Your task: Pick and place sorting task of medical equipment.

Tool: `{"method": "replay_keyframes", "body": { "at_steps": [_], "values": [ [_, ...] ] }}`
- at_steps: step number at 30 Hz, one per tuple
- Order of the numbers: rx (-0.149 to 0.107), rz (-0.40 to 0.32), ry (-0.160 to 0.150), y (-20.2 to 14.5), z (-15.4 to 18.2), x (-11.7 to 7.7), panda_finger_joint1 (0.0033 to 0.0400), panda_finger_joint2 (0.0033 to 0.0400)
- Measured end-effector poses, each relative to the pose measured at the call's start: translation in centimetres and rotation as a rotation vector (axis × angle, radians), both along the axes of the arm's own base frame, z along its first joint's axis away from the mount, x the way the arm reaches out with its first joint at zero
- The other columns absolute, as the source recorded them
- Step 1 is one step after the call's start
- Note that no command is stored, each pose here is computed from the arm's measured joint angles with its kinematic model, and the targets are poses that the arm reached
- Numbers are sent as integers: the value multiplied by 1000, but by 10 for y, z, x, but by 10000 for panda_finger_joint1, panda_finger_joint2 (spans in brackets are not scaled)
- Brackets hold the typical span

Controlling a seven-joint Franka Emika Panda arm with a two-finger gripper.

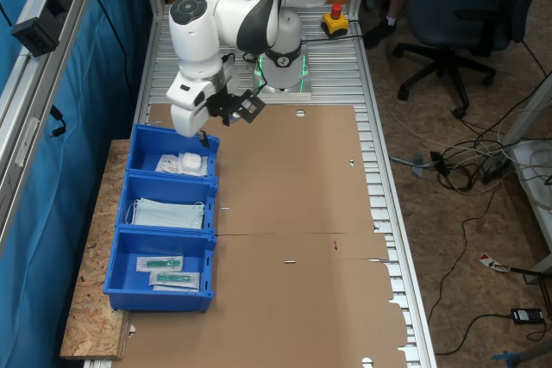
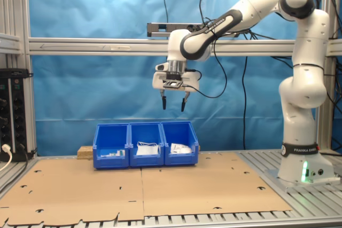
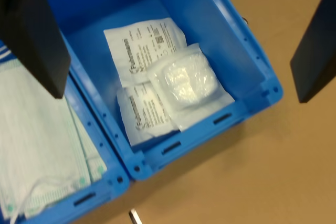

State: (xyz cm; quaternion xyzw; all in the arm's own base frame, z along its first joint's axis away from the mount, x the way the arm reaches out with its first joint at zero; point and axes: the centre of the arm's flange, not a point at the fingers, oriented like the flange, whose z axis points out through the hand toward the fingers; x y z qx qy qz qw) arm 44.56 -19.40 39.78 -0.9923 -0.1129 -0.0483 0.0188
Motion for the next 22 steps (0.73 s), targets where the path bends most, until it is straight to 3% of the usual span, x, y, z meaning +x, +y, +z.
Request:
{"method": "replay_keyframes", "body": {
  "at_steps": [7,12,22],
  "values": [
    [-6,160,3,76,39,6,400,400],
    [-29,291,30,140,63,1,400,400],
    [-73,436,97,212,77,-15,400,400]
  ]
}}
